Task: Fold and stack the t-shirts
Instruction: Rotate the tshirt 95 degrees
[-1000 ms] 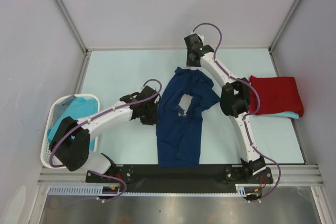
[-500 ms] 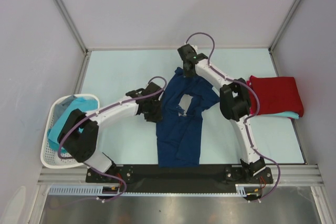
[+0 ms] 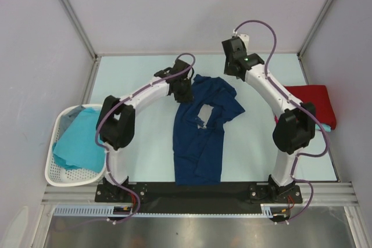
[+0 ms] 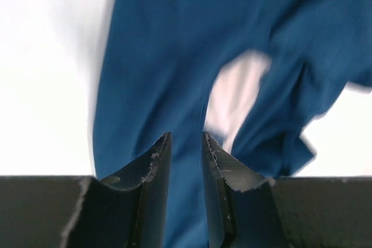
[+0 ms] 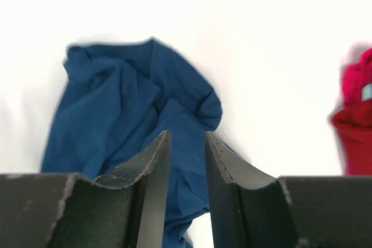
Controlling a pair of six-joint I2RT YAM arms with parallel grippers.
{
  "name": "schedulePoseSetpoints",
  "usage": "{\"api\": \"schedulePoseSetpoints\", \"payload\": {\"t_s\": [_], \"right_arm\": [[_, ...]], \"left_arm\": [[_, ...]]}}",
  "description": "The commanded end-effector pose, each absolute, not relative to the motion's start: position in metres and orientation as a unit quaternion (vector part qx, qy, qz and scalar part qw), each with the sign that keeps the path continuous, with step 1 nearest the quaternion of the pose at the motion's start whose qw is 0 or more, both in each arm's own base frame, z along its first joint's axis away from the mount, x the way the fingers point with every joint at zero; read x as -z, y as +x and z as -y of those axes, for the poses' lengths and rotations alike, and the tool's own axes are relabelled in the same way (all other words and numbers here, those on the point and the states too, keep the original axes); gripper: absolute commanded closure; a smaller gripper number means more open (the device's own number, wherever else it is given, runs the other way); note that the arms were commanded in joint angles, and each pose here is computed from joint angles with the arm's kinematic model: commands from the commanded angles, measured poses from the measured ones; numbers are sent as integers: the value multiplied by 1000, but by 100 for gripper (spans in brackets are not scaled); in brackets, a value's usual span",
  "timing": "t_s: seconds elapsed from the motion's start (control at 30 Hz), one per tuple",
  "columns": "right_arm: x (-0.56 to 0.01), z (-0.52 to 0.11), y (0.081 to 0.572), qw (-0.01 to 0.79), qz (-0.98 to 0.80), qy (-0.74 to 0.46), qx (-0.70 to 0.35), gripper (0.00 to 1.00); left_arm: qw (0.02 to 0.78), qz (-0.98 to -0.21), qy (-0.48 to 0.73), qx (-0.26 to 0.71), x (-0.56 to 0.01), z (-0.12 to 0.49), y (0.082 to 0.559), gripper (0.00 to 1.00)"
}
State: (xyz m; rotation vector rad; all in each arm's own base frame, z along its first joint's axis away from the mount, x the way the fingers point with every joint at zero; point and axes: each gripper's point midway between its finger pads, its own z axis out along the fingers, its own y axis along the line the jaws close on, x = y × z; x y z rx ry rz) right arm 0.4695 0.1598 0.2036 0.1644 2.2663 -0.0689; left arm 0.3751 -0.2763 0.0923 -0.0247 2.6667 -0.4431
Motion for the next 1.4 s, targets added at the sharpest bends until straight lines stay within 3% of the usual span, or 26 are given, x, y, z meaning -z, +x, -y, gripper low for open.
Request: {"api": "schedulePoseSetpoints", "payload": {"t_s": [0.0, 0.07, 0.1, 0.2, 0.47, 0.97, 1.2, 1.37], "right_arm": [[-211, -152, 460, 425, -901, 85, 20, 66], [-210, -157, 450, 422, -903, 81, 19, 66], [-209, -161, 446, 421, -904, 77, 19, 66], [-208, -169, 432, 421, -905, 61, 16, 67], [-202, -174, 410, 416, -908, 51, -2, 67], [-202, -172, 395, 419, -907, 45, 1, 68], [-199, -173, 389, 415, -909, 42, 6, 68], [-200, -171, 389, 417, -908, 43, 7, 68]], "left_arm": [[228, -959, 1, 169, -93, 292, 430, 67], [246, -953, 7, 179, -116, 302, 454, 68], [230, -958, 14, 172, -95, 307, 460, 68], [259, -948, 33, 180, -114, 320, 486, 66], [273, -945, 31, 178, -90, 306, 520, 62], [243, -946, 36, 212, -50, 316, 526, 60], [286, -930, 37, 230, -89, 324, 530, 58], [278, -929, 42, 241, -86, 330, 528, 57]]}}
